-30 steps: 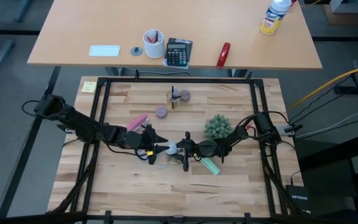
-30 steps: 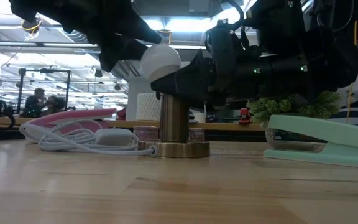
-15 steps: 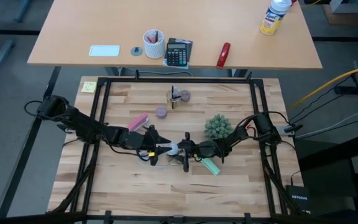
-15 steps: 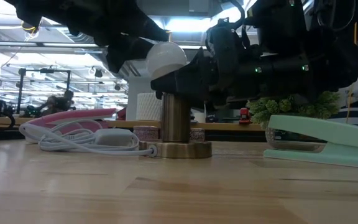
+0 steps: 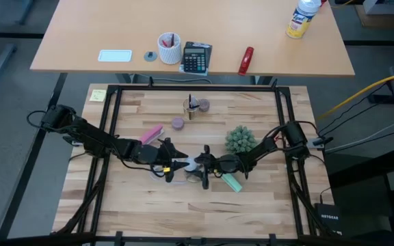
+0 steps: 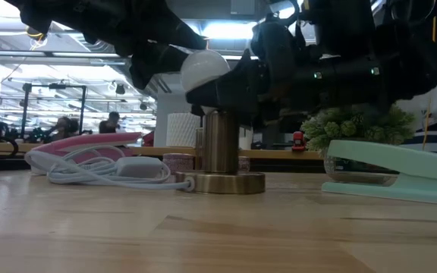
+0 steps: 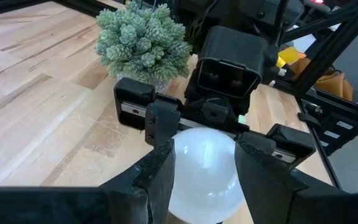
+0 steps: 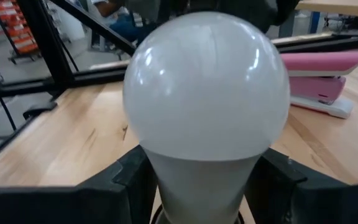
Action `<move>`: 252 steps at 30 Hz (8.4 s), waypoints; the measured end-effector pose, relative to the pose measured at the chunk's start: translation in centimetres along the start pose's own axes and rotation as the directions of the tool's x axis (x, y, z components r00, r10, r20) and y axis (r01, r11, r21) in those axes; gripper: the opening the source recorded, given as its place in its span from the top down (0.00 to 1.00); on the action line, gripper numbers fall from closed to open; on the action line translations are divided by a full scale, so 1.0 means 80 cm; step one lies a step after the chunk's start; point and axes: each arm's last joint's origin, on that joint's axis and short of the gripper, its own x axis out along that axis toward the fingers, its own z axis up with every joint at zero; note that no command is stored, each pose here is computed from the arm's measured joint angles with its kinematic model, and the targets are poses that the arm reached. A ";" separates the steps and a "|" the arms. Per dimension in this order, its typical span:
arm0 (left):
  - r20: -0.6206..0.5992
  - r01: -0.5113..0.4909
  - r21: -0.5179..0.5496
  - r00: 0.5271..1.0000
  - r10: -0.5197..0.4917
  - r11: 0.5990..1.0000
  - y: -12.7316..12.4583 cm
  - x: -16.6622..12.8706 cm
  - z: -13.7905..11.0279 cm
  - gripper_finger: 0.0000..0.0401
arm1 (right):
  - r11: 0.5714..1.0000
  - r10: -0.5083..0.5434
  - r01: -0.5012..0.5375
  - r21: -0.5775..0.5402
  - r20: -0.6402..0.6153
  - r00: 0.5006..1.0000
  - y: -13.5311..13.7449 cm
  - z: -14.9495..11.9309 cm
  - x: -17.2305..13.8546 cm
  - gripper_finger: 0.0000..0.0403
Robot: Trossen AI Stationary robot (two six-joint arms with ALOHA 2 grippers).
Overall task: Screw lightbulb
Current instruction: Insert the lightbulb into the lamp
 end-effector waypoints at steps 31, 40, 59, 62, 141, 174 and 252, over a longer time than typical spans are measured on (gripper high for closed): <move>0.046 0.006 0.019 0.999 -0.007 1.000 0.000 0.001 0.007 0.61 | 0.999 -0.029 0.029 -0.028 -0.003 1.000 -0.006 0.009 0.000 0.59; 0.055 -0.017 0.027 0.998 0.015 0.999 0.009 0.004 0.011 0.61 | 0.996 -0.071 0.071 -0.051 0.006 0.997 -0.018 0.009 0.003 0.58; 0.021 -0.087 0.054 0.996 0.086 0.995 0.027 0.008 0.013 0.61 | 0.986 -0.123 0.118 -0.121 -0.037 0.992 -0.050 0.010 0.023 0.58; 0.010 -0.091 0.054 0.996 0.091 0.994 0.028 0.008 0.012 0.61 | 0.986 -0.124 0.117 -0.123 -0.053 0.991 -0.047 0.009 0.023 0.58; 0.019 -0.082 0.062 0.997 0.081 0.995 0.027 0.008 0.011 0.61 | 0.998 0.039 -0.026 0.050 -0.274 0.961 -0.030 0.156 -0.060 0.25; 0.024 -0.080 0.071 0.997 0.079 0.994 0.027 0.008 0.012 0.61 | 0.986 -0.166 0.168 -0.007 -0.226 0.960 -0.038 0.158 -0.060 0.98; 0.028 -0.083 0.095 0.996 0.081 0.992 0.027 0.008 0.013 0.61 | 0.998 -0.056 0.058 0.006 -0.177 0.983 -0.033 0.122 -0.022 0.97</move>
